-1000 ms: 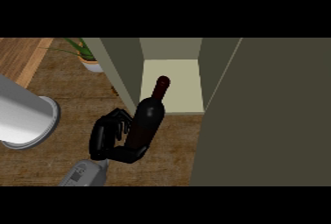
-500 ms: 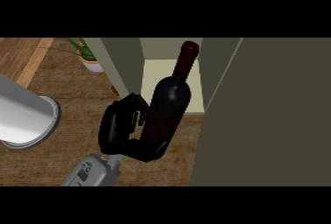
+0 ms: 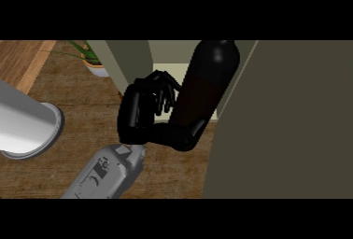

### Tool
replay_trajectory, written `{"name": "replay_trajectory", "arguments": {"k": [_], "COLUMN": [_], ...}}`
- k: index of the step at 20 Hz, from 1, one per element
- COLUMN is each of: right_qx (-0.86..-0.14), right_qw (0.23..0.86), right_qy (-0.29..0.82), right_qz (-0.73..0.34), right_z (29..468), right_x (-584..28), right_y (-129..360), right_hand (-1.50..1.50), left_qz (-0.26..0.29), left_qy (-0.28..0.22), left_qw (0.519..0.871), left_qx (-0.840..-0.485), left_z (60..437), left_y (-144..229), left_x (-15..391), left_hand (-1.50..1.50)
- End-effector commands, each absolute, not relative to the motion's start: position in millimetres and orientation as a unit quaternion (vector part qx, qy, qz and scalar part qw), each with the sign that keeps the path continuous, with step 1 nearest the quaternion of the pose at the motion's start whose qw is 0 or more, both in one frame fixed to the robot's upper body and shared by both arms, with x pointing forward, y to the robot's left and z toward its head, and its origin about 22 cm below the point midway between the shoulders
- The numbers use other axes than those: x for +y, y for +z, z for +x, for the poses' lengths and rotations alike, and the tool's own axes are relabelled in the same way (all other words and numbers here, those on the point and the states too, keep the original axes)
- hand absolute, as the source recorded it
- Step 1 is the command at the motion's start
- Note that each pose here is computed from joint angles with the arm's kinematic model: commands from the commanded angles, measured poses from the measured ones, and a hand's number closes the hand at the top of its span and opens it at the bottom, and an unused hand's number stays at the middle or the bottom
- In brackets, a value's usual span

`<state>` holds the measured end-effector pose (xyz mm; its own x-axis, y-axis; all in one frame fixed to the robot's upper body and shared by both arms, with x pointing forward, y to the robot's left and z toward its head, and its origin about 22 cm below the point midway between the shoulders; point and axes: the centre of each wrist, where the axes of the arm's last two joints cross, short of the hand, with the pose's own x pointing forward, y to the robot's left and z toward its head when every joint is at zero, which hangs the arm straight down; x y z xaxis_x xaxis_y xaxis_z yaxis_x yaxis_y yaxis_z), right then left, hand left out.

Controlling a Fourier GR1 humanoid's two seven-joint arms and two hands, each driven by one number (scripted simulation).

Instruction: Pick up the wine, place it into the cabinet and close the cabinet

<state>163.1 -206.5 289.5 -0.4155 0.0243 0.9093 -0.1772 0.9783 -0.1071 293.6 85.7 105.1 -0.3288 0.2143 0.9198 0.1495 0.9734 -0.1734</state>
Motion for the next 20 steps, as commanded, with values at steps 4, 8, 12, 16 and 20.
{"name": "replay_trajectory", "arguments": {"k": [4,8,12,16,20], "right_qx": [-0.829,-0.836,-0.833,-0.834,-0.834], "right_qw": [0.540,0.531,0.535,0.533,0.534], "right_qy": [0.115,0.114,0.113,0.115,0.117], "right_qz": [0.090,0.078,0.082,0.080,0.075], "right_z": [135.4,154.8,144.2,156.7,132.0], "right_x": [-215.8,-214.6,-213.5,-216.5,-215.3], "right_y": [287.7,287.1,292.5,288.8,285.6], "right_hand": [-1.50,-1.50,-1.50,-1.50,-1.50], "left_qz": [-0.079,-0.071,-0.023,-0.004,0.006], "left_qy": [0.034,0.035,-0.006,-0.016,-0.017], "left_qw": [0.574,0.569,0.551,0.550,0.546], "left_qx": [-0.814,-0.819,-0.834,-0.835,-0.838], "left_z": [325.3,337.5,353.9,365.4,364.9], "left_y": [128.0,114.5,109.9,103.4,86.0], "left_x": [80.2,67.7,70.8,73.4,73.0], "left_hand": [1.50,1.50,1.50,1.50,1.50]}}
